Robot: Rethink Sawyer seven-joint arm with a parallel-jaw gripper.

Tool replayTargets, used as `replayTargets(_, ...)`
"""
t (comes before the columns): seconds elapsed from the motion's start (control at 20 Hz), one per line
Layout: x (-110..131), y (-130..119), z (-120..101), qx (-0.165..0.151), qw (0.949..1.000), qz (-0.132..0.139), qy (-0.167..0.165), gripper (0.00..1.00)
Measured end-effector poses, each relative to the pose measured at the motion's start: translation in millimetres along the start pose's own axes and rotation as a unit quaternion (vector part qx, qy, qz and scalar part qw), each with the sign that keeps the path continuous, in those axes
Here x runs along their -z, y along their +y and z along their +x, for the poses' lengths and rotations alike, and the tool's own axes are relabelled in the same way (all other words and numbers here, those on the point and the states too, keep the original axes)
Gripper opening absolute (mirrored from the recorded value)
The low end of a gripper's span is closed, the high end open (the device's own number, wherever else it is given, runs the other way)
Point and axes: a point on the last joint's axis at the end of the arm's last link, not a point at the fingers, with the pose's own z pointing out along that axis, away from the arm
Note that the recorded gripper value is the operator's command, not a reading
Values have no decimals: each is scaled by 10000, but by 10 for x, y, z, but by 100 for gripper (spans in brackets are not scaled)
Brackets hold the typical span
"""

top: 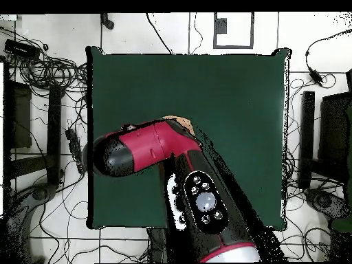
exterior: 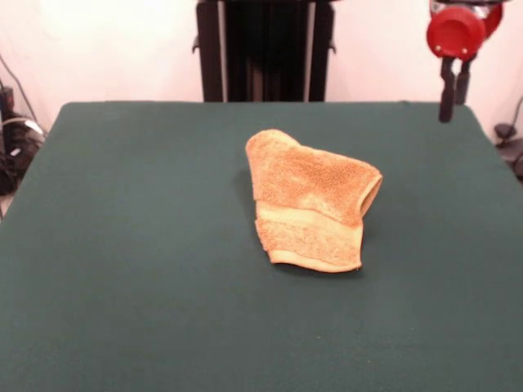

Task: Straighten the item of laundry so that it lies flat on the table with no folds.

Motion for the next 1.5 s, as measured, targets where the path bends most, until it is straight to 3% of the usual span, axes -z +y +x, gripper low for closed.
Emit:
replayTargets(0.35, -55, -341, -330, 909, 9955, -9, -272, 100)
replayTargets(0.5, -136, -424, -489, 1389, 9897, -69, -342, 100)
replayTargets(0.8, -241, -461, -723, 1969, 9789, -272, -480, 100)
replayTargets(0.9, -267, -451, -819, 2218, 9729, -375, -541, 100)
replayTargets(1.1, -274, -428, -925, 2459, 9662, -471, -618, 100)
replayTargets(1.5, -251, -373, -1032, 2519, 9637, -500, -735, 100)
